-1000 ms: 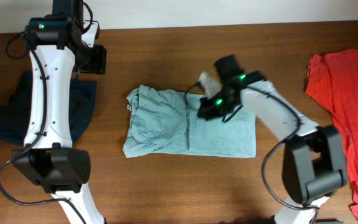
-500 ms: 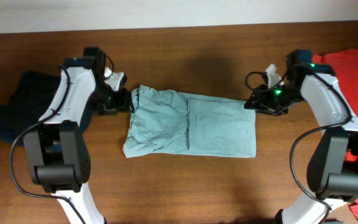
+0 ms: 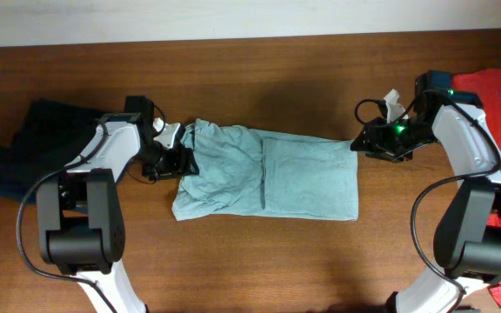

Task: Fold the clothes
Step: 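Grasp the left end of the strip with the left gripper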

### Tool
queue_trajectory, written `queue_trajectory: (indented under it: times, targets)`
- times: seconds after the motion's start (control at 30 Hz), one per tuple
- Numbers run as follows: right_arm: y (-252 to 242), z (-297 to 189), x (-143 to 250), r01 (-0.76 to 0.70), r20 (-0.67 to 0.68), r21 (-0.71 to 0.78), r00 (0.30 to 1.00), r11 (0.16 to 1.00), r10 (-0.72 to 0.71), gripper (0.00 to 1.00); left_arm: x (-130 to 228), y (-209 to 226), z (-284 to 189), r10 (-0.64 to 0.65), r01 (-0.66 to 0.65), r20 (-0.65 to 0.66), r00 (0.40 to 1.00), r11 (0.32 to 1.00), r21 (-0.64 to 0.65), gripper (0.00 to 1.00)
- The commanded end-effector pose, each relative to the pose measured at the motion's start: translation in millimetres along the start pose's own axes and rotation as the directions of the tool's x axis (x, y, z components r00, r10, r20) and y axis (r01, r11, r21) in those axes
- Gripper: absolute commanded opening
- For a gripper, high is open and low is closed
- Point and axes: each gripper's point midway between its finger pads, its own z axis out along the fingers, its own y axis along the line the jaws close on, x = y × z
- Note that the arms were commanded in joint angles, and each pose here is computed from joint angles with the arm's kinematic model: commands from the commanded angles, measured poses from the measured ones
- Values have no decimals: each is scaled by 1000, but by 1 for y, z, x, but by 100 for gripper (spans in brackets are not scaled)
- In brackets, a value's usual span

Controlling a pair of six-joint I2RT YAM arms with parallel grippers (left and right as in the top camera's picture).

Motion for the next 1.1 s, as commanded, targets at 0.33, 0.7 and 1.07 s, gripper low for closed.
queue_trajectory:
  times: [0.33, 0.7, 1.07]
  targets:
    - [4, -8, -2, 24, 22, -1, 999, 1000, -24, 53, 13, 7, 16, -20, 19, -48, 999, 1000, -6, 67]
    - [4, -8, -2, 23, 22, 0, 999, 1000, -23, 54, 15, 7, 16, -22, 22, -54, 998, 1000, -6, 67]
    - [4, -8, -2, 22, 20, -1, 1000, 1000, -22, 55, 14, 7, 16, -21, 21, -52, 998, 1000, -6, 67]
